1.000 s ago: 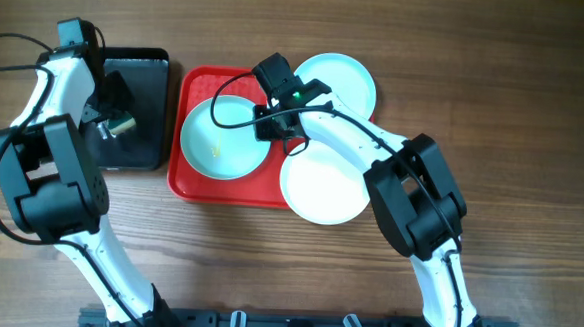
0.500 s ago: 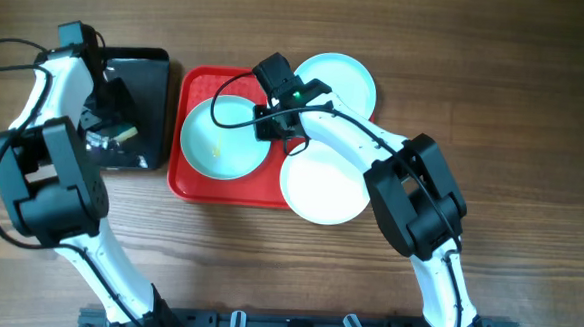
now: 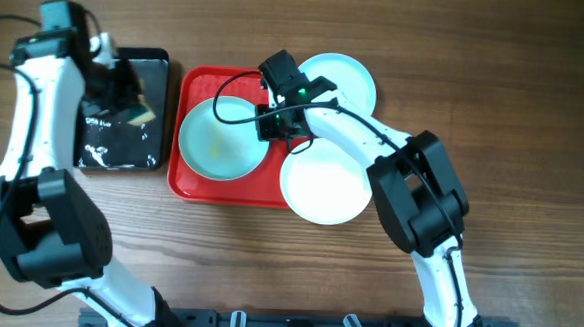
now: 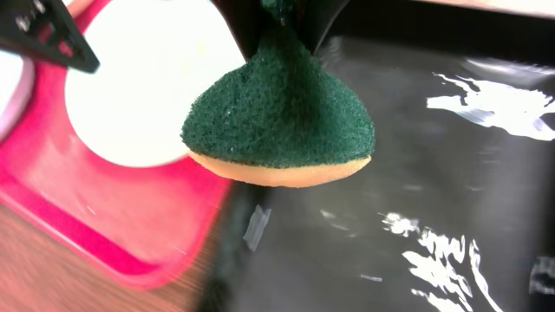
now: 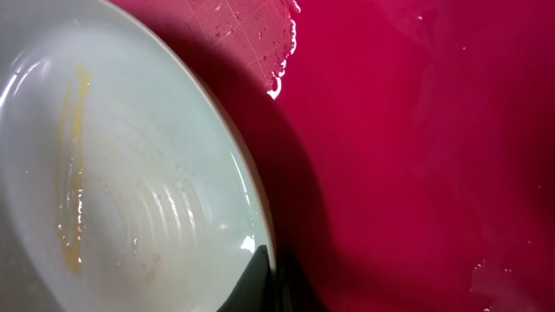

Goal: Clean dirty plates on tray and stack at the side
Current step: 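Lift the sponge with the left gripper and carry it over the plate, then scrub the pale plate with the sponge while the right gripper holds it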

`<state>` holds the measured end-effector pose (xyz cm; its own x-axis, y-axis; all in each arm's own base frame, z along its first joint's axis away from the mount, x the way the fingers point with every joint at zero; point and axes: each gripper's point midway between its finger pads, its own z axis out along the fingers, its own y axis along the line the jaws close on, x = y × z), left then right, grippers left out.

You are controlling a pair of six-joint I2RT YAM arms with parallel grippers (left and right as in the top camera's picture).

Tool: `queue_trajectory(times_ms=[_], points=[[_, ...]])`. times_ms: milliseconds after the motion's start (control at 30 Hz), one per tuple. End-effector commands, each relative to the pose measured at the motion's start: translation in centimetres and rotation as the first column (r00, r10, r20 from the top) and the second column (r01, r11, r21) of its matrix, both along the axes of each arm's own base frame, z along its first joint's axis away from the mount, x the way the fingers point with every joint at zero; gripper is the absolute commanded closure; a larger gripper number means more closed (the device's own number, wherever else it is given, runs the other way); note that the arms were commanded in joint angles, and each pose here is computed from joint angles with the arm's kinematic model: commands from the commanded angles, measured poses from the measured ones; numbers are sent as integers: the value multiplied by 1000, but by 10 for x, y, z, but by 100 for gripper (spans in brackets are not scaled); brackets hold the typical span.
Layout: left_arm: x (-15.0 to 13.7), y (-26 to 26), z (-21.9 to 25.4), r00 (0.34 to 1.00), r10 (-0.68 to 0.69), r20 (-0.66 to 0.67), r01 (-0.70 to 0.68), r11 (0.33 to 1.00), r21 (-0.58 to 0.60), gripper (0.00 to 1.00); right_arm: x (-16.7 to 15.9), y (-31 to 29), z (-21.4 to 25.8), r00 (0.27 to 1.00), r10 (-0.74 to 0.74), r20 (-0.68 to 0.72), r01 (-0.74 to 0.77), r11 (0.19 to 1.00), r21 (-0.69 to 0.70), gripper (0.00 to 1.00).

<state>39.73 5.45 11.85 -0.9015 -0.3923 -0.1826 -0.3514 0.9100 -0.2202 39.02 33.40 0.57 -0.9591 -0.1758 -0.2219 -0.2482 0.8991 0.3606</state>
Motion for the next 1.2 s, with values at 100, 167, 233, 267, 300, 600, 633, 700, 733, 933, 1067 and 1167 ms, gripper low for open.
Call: queue_trajectory(times_ms=[100, 167, 233, 267, 300, 600, 633, 700, 733, 933, 1067, 1167], points=[[-2, -71, -15, 972, -233, 12, 233, 972, -38, 96, 0, -9, -11, 998, 13, -63, -11, 1000, 28, 96], [-2, -83, -26, 964, -264, 22, 264, 964, -32, 96, 0, -10, -11, 998, 12, -67, -10, 999, 30, 96], [-4, -95, -55, 953, -303, 28, 303, 953, 12, 96, -1, -11, -11, 997, 12, -71, -10, 1000, 28, 96], [-6, -96, -61, 950, -311, 26, 310, 950, 24, 96, -1, -11, -12, 997, 12, -73, -10, 1000, 26, 96], [-8, -99, -68, 942, -334, 29, 333, 942, 36, 96, -1, -11, -12, 997, 12, -74, -10, 1000, 25, 96], [-21, -117, -115, 909, -413, 52, 404, 906, 130, 96, 0, -10, -11, 998, 18, -67, -16, 1000, 27, 96], [-25, -121, -119, 905, -422, 52, 413, 901, 130, 96, 0, -10, -11, 998, 18, -67, -16, 1000, 27, 96], [-32, -127, -124, 899, -435, 40, 428, 895, 125, 96, 0, -10, -11, 998, 18, -67, -16, 999, 27, 96], [-36, -130, -126, 901, -432, 28, 426, 897, 117, 96, 0, -10, -11, 998, 18, -67, -16, 1000, 27, 96], [-50, -188, -113, 859, -497, 119, 511, 844, -161, 96, 0, -10, -11, 998, 18, -67, -16, 999, 27, 96], [-45, -205, -103, 857, -483, 181, 515, 822, -243, 96, 0, -11, -11, 998, 17, -67, -16, 1000, 27, 96], [-36, -182, -112, 899, -417, 136, 434, 889, -144, 96, 0, -11, -11, 998, 17, -67, -16, 1000, 27, 96]])
